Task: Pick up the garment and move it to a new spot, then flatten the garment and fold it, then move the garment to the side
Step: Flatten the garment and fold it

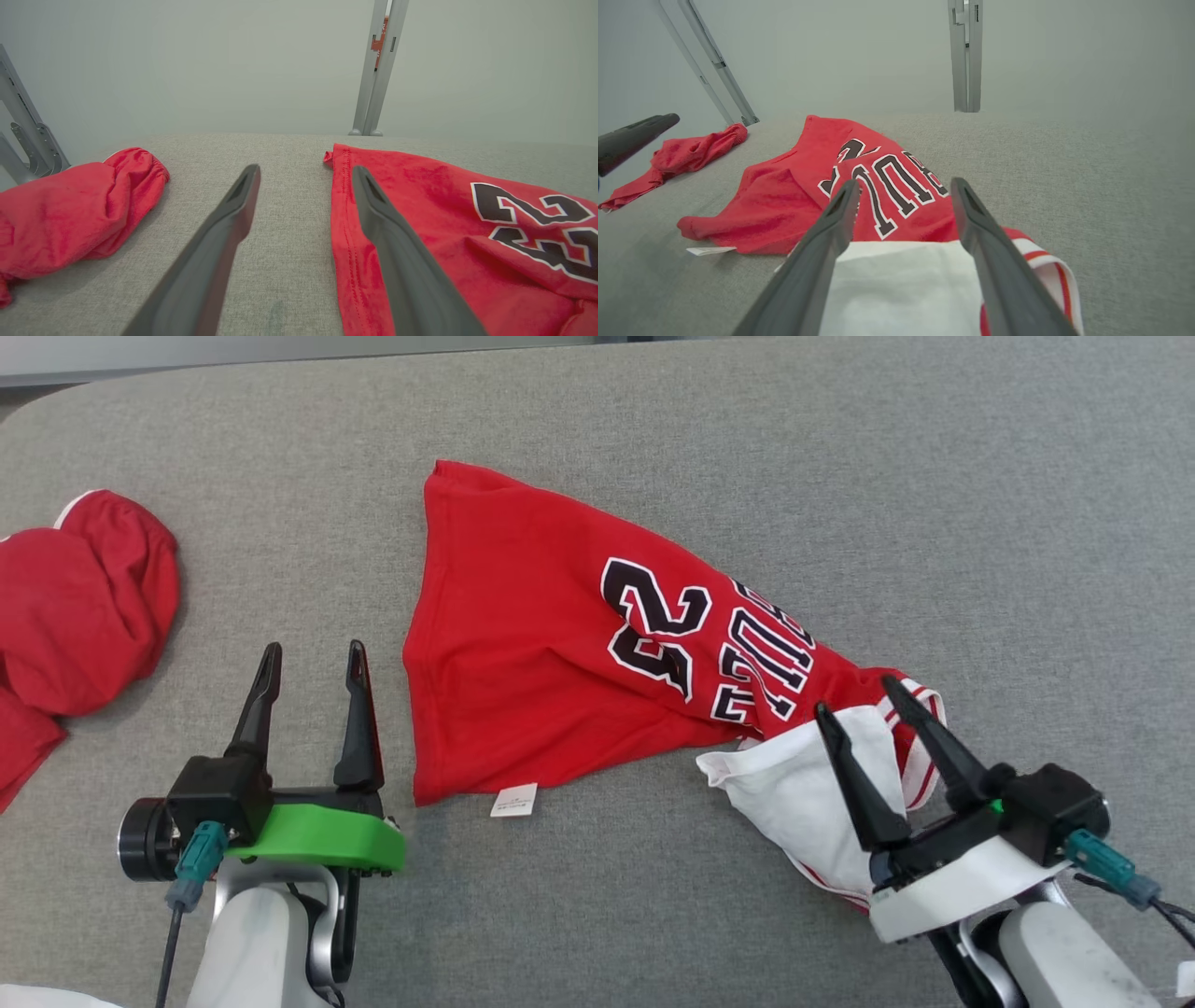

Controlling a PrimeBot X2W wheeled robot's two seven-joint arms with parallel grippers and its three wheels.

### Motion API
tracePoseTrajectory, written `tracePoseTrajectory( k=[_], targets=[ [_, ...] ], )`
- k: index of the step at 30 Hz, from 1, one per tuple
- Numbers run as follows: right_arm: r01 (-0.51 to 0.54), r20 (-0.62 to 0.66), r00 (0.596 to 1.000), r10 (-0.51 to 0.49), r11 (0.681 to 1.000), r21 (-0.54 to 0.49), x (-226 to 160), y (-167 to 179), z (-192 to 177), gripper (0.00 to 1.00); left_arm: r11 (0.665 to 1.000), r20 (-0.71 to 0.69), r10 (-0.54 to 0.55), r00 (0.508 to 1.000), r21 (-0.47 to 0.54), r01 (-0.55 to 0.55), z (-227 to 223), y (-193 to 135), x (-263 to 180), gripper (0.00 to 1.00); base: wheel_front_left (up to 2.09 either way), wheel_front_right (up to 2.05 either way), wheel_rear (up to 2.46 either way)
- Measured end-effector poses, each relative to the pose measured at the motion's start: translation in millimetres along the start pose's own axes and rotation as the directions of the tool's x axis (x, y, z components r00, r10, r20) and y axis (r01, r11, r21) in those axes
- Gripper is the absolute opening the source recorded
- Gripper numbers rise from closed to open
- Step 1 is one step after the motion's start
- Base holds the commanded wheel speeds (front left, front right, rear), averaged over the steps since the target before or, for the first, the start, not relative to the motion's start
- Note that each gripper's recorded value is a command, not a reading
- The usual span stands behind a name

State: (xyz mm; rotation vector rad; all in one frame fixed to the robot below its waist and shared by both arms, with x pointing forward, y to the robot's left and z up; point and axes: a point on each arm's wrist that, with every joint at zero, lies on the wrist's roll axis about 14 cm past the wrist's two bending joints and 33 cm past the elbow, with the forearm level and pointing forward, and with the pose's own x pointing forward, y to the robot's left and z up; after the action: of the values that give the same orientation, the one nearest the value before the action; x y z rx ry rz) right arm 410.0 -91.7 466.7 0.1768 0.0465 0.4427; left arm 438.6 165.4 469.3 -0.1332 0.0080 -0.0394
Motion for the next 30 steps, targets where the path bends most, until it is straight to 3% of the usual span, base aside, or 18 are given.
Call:
tracePoseTrajectory(
  k=[5,10,25,30],
  targets=[
    [0.149,0.115,0.982,-0.148,0.989,0.003,-7.2,-43.7,37.0,1.0,1.0,0.001,0.011,1.0,0.004,-0.011,2.0,3.8,-6.0,1.0,0.0,0.0,0.0],
    [0.263,0.136,0.957,-0.257,0.965,-0.024,-26.6,-78.8,47.2,1.0,1.0,-0.006,0.016,1.0,0.021,-0.016,1.5,7.3,-15.2,1.0,0.0,0.0,0.0],
    [0.274,0.113,0.956,-0.271,0.962,-0.011,-35.8,-75.3,44.2,1.0,0.999,-0.01,0.018,1.0,0.038,-0.018,3.3,10.6,-28.9,1.0,0.0,0.0,0.0],
    [0.264,0.101,0.96,-0.262,0.964,-0.011,-34.8,-72.4,41.9,1.0,0.998,-0.068,-0.051,0.996,0.023,0.053,-5.7,-6.2,-29.9,1.0,0.0,0.0,0.0]
  ],
)
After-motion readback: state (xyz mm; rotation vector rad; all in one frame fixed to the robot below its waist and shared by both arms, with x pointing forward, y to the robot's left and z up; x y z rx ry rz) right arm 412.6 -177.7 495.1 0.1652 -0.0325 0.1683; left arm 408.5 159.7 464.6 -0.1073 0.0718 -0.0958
